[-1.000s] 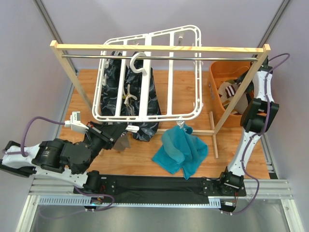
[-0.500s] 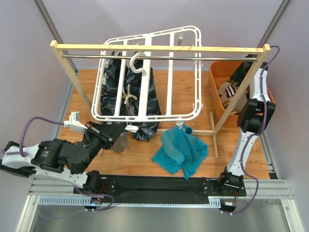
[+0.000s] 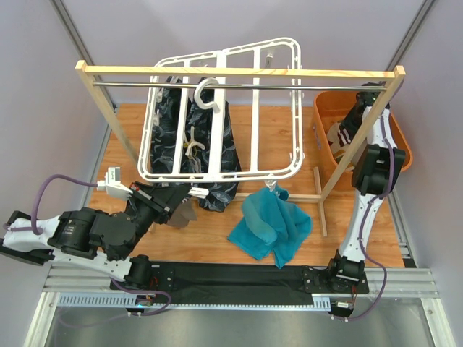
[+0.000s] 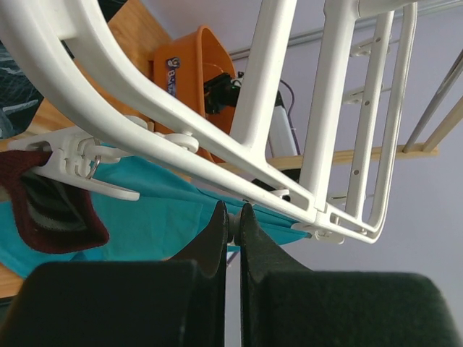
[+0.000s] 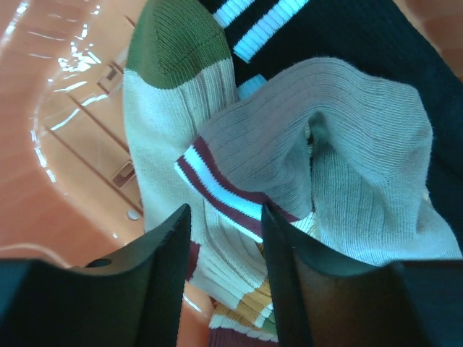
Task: Clip the socks to the hanger
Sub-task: Pick up the sock.
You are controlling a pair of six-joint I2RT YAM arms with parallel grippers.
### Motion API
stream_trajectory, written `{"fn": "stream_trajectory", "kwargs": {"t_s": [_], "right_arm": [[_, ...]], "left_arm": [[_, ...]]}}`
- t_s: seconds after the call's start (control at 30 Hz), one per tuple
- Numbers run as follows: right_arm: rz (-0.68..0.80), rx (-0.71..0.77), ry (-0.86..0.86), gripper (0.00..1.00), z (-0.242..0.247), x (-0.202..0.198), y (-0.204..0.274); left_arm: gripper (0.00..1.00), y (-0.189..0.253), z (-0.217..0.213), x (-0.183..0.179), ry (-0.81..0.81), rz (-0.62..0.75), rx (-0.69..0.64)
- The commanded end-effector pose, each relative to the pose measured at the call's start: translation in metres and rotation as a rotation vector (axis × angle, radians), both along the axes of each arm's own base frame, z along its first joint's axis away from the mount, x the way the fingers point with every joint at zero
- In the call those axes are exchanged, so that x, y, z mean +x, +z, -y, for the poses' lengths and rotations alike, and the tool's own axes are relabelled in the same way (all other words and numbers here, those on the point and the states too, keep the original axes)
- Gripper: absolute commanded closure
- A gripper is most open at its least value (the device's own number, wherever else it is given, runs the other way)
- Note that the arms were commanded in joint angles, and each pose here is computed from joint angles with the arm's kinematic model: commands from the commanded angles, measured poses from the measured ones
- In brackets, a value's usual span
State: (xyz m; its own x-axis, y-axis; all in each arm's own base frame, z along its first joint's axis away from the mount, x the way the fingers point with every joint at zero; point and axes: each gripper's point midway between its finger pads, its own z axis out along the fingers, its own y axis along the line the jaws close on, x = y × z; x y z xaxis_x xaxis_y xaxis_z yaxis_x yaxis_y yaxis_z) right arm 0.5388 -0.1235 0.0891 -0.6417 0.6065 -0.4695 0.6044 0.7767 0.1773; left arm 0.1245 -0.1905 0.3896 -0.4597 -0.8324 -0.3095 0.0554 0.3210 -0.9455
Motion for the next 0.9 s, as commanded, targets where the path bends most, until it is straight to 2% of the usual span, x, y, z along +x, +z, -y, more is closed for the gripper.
{"fn": "stream_trajectory", "kwargs": {"t_s": [0.0, 0.27, 0.37, 0.53, 0.73, 0.87], "right_arm": [[-0.006, -0.087, -0.01, 0.57, 0.01, 0.006, -0.011], [-0.016, -0.059, -0.02, 0.65, 0.008, 0.016, -0.031], [-0.018, -0.059, -0.034, 0.81, 0.01, 0.017, -0.032], [0.065, -0.055, -0.035, 1.0, 0.009, 0.022, 0.006], [0.173, 0.019, -0.078, 1.0, 0.015, 0.022, 0.054], [0.243, 0.146, -0.092, 1.0, 0.015, 0.024, 0.074]], "left_arm": [[1.0, -0.028, 0.005, -0.005, -0.044, 0.022, 0.168], [1.0, -0.027, 0.004, -0.005, -0.039, 0.024, 0.171], [1.0, -0.027, 0.003, -0.004, -0.038, 0.025, 0.171], [1.0, -0.028, 0.001, -0.004, -0.038, 0.019, 0.175], [1.0, -0.029, 0.0, -0.004, -0.037, 0.017, 0.169], [1.0, -0.029, 0.0, -0.004, -0.039, 0.017, 0.169]]}}
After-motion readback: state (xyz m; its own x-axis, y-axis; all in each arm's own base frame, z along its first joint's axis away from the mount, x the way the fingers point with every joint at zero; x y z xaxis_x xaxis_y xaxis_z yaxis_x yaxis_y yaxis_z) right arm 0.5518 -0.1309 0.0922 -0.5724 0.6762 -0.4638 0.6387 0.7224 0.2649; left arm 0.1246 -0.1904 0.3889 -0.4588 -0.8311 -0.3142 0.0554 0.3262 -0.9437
